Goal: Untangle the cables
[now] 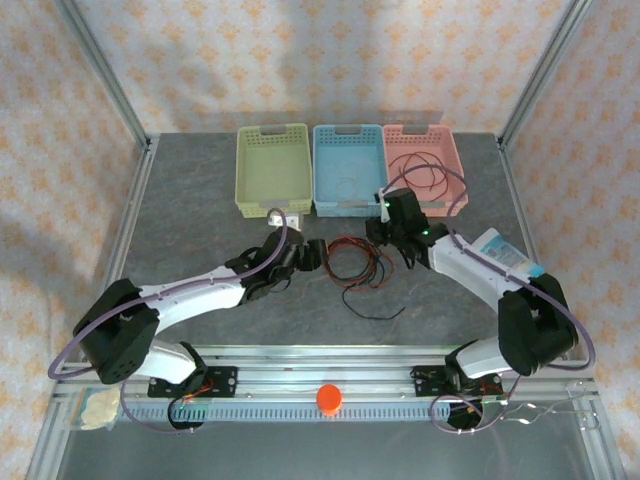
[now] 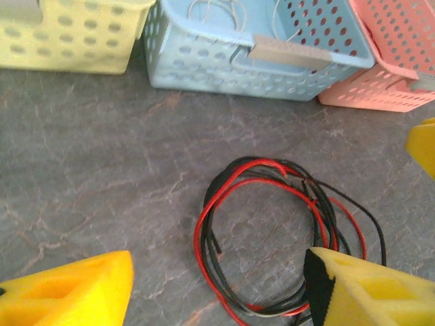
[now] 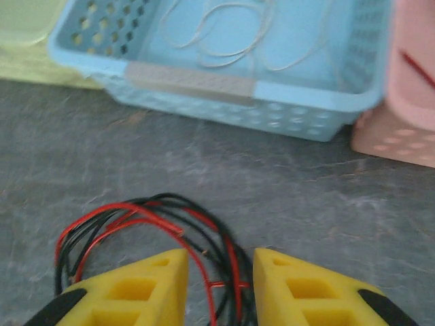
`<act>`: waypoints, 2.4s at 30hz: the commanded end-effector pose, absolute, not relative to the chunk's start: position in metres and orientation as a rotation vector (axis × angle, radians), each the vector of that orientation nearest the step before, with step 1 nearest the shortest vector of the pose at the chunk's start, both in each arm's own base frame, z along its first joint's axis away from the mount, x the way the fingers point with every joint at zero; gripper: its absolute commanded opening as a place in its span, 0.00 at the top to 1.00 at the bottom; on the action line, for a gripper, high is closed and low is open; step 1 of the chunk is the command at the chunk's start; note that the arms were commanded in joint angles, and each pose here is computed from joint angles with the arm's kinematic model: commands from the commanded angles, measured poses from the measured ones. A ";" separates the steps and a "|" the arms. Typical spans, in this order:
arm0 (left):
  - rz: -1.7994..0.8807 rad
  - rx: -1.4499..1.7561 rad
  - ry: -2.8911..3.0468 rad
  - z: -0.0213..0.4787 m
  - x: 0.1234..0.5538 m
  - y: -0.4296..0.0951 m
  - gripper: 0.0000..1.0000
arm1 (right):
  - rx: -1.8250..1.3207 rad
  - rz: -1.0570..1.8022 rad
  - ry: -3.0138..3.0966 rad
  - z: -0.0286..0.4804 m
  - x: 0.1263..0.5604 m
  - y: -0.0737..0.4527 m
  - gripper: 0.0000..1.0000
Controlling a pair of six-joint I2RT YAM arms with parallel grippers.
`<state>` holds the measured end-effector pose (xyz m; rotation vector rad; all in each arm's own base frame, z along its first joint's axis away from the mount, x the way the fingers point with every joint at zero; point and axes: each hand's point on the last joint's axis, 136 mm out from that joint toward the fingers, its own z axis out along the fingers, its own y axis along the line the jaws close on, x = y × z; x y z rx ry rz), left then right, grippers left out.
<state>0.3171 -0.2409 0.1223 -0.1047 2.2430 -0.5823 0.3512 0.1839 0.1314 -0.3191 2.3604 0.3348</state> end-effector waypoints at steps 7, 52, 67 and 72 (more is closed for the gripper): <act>-0.847 -0.251 2.140 0.128 0.311 -0.247 0.33 | -0.645 0.395 2.303 0.110 0.352 0.225 0.67; -0.989 -0.326 2.112 0.115 0.317 -0.215 0.33 | -0.991 0.499 2.317 0.055 0.379 0.265 0.78; -0.807 -0.144 2.243 0.093 0.328 -0.222 0.34 | -0.834 0.493 2.206 0.119 0.364 0.248 1.00; -0.760 -0.026 2.209 0.106 0.338 -0.229 0.34 | -0.809 0.532 2.163 0.140 0.349 0.244 1.00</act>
